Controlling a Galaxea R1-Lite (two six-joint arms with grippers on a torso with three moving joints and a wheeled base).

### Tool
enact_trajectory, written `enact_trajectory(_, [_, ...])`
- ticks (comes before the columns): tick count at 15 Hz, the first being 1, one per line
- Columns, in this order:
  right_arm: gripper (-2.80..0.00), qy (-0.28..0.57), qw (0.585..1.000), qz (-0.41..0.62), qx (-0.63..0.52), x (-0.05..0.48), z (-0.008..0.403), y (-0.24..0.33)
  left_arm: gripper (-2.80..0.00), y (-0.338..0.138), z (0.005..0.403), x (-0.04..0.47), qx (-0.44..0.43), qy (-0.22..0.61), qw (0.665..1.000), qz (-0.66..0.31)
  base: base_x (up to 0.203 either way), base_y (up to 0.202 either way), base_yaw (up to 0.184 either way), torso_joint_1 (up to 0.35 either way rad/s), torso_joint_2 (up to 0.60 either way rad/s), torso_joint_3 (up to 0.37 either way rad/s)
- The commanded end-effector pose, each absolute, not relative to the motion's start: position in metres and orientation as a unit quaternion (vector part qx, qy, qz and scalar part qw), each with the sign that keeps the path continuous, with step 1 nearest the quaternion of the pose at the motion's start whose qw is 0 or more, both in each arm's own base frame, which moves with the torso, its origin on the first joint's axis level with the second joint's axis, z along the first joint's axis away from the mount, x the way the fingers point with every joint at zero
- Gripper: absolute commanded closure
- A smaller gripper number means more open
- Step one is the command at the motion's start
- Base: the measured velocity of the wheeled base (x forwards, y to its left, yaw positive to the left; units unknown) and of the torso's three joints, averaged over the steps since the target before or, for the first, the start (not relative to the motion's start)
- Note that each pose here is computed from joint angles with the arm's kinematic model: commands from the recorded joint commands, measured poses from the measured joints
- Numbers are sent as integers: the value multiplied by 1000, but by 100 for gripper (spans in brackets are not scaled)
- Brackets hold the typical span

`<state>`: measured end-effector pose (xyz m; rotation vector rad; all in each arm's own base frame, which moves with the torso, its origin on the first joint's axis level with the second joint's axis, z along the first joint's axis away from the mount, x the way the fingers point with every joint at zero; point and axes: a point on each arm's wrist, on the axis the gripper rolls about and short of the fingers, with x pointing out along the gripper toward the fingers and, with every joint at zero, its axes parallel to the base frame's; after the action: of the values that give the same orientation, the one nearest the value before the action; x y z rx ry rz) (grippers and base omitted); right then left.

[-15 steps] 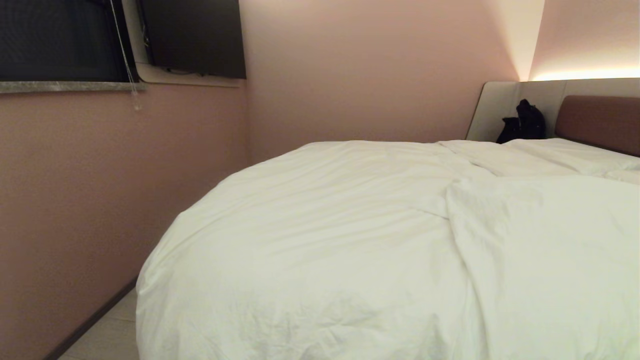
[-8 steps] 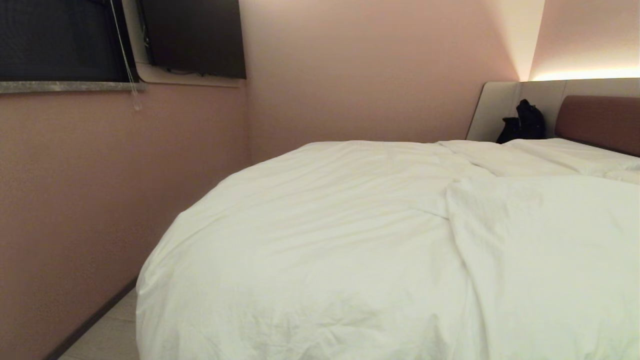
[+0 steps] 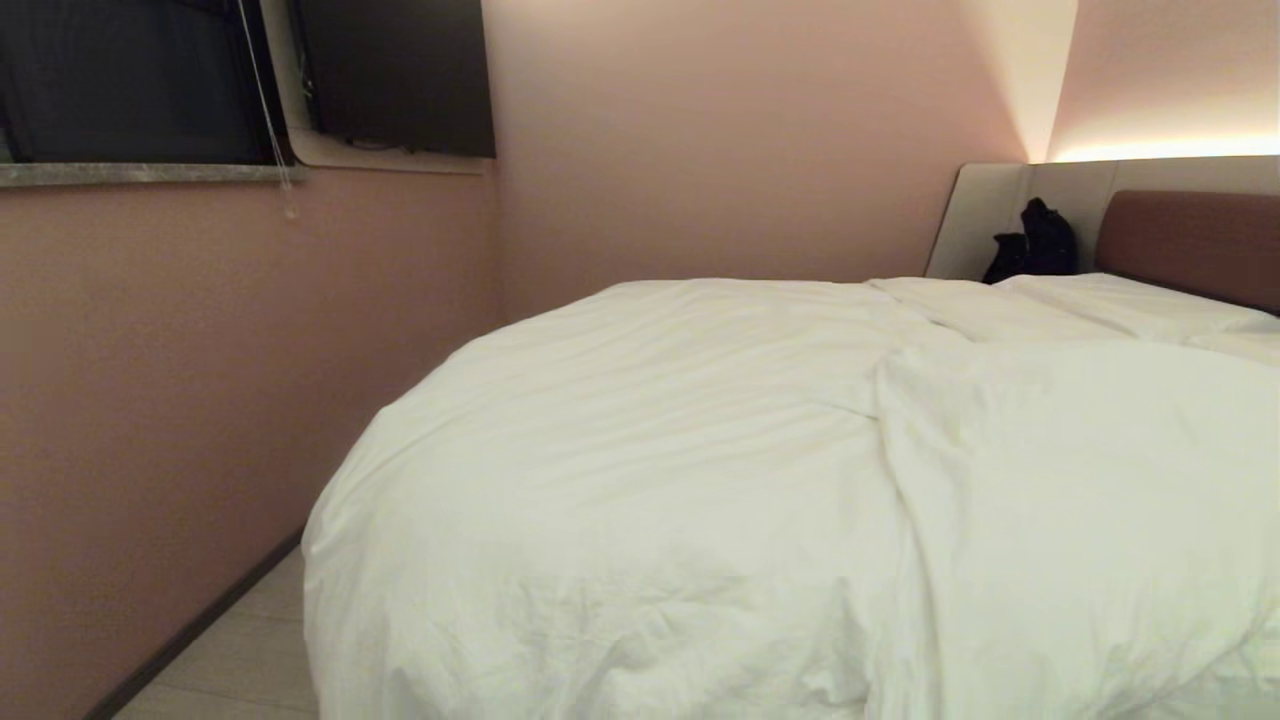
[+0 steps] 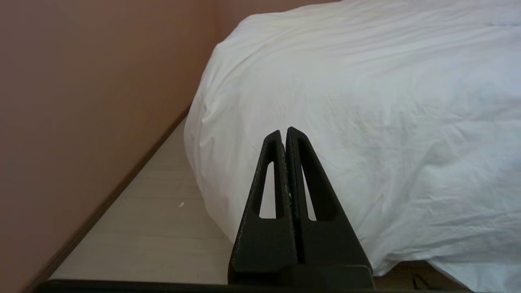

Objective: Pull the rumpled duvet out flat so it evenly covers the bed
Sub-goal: Hold the folded corner of the quilt

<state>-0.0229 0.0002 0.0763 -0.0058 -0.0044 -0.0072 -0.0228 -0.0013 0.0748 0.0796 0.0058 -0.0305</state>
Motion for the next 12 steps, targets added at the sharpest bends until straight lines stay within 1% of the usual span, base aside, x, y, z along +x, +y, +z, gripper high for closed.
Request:
enact_trajectory(1, [0,-2,1000,-3,-3,-23,76,0,0,-1,75,-23,42,4,999,-15,-118,0,6,1,7,11])
enact_trajectory(11, [0,-2,1000,-3,-3,-23,76,0,0,-1,75,-23,40,3,999,-14,0,0,0,0,0,0])
enact_trajectory(12, [0,-2,1000,-4,-3,-23,76,0,0,-1,75,-23,40,3,999,-14,4,-84,3,12,2,7])
